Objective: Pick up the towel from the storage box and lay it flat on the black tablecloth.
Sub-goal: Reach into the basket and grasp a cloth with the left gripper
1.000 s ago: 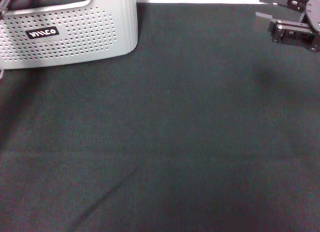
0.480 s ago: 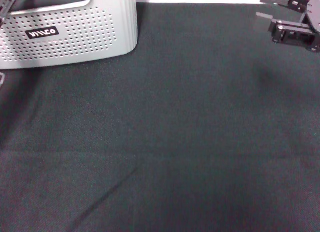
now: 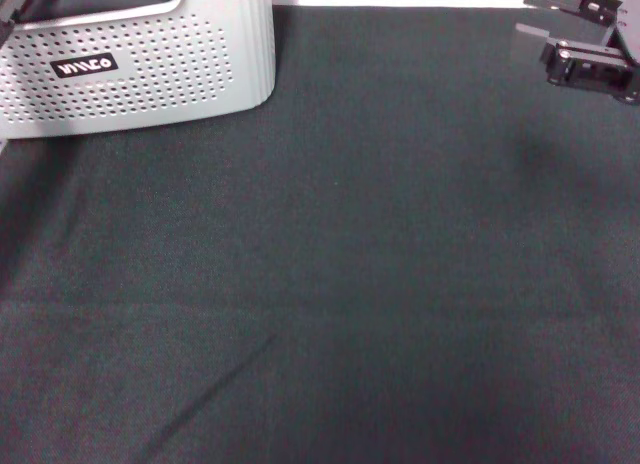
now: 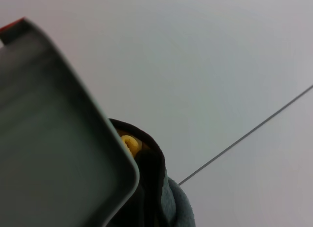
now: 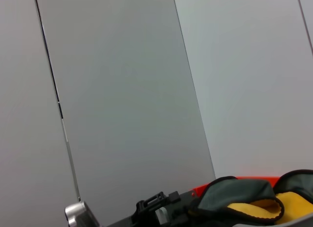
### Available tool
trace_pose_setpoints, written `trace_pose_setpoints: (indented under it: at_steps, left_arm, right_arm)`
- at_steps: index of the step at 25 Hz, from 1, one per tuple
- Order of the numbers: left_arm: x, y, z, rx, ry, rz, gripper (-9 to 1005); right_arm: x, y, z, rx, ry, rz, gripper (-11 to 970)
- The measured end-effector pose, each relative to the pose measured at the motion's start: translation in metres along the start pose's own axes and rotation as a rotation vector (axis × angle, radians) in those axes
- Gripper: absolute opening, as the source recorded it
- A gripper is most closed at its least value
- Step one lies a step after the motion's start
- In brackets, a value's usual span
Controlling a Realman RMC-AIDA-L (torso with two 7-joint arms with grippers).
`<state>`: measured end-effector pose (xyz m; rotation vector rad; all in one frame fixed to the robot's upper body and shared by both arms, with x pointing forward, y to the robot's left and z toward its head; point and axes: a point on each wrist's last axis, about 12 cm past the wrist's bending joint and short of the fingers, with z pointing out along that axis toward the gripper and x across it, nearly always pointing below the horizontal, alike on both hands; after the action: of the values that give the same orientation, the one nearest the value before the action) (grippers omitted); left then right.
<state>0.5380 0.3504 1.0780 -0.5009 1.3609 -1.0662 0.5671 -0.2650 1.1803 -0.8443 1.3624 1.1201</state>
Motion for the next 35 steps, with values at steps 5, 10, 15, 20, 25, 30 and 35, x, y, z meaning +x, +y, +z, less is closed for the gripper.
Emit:
trace_pose_setpoints:
  at_steps: [5,10,15,20,25,30,35]
  left_arm:
    - [-0.001,-0.001,0.001,0.004,-0.003,-0.064,758]
    - [-0.002,0.001,0.001,-0.009,-0.003,-0.11,757]
    - [0.0,0.002,0.004,-0.025,0.015,-0.143,757]
    - [0.0,0.002,0.006,-0.031,0.018,-0.175,756]
    - [0.0,0.001,0.009,-0.027,0.024,-0.209,756]
    - [-0.003,-0.002,0.011,-0.013,0.032,-0.224,756]
    - [-0.004,-0.004,0.012,-0.005,0.035,-0.242,757]
  right_arm:
    - [0.002,0.001,0.0,-0.002,-0.001,0.009,855]
    - [0.002,0.001,0.0,-0.003,-0.001,0.009,855]
    - [0.002,0.001,0.0,-0.003,-0.001,0.009,855]
    - [0.002,0.001,0.0,-0.005,-0.001,0.01,854]
    - [0.004,0.002,-0.003,0.0,-0.001,0.015,854]
    - [0.004,0.002,-0.004,0.002,-0.001,0.017,854]
    - [0.005,0.002,-0.004,0.003,-0.001,0.017,854]
